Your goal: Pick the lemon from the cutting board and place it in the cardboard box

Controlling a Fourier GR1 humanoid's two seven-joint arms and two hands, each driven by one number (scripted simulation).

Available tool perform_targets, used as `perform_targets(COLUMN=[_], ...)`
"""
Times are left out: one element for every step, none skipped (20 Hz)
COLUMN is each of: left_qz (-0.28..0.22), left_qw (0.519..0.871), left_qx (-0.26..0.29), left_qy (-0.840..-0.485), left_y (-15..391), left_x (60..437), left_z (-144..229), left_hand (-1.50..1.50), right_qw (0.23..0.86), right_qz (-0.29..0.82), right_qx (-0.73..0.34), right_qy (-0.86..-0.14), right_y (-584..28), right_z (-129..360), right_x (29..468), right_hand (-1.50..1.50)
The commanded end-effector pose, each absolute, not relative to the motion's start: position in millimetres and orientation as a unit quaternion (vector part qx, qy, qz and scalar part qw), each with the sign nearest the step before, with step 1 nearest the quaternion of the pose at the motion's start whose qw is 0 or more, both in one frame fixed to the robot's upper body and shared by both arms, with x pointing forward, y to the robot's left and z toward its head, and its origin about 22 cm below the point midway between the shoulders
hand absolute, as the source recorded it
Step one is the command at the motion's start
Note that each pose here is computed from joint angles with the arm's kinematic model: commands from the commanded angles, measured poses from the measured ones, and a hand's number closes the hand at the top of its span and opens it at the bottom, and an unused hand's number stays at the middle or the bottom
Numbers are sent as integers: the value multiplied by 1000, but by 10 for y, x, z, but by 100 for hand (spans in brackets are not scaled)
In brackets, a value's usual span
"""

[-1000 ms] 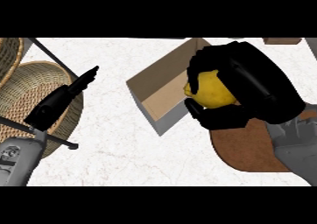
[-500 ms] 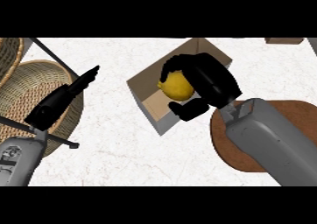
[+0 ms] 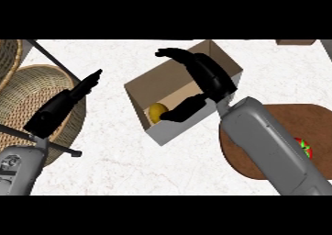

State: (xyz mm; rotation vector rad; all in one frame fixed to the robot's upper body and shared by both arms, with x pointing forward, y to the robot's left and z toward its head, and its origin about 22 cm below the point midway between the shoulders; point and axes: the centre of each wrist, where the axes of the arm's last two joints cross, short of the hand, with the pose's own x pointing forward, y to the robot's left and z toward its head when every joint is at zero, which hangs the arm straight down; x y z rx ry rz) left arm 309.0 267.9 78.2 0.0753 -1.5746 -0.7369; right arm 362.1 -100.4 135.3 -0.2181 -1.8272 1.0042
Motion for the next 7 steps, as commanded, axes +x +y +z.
perform_targets(left_qz=[-229,-221,-224,-226,-218,-226,-220], left_qw=[668,669,662,671,664,666,667], left_qx=[-32,-31,-34,-28,-24,-31,-27], left_qy=[-707,-708,-714,-706,-715,-710,-711], left_y=[2229,2291,2201,2337,2305,2208,2475], left_x=[2983,3010,2977,2965,2997,3017,2909], left_z=[470,513,544,461,477,541,464], left_hand=[0,0,0,0,0,0,0], right_qw=[523,531,545,546,555,563,564], right_qz=[308,279,265,235,217,202,192], right_qx=[-35,-23,-16,10,27,35,32], right_qy=[-794,-800,-795,-804,-803,-801,-802], right_y=[-1077,-1134,-1119,-1329,-1218,-1339,-1491], right_z=[1290,1302,1215,1304,1309,1220,1242], right_x=[3702,3747,3761,3831,3821,3867,3898], right_hand=[-150,-150,-150,-150,-150,-150,-150])
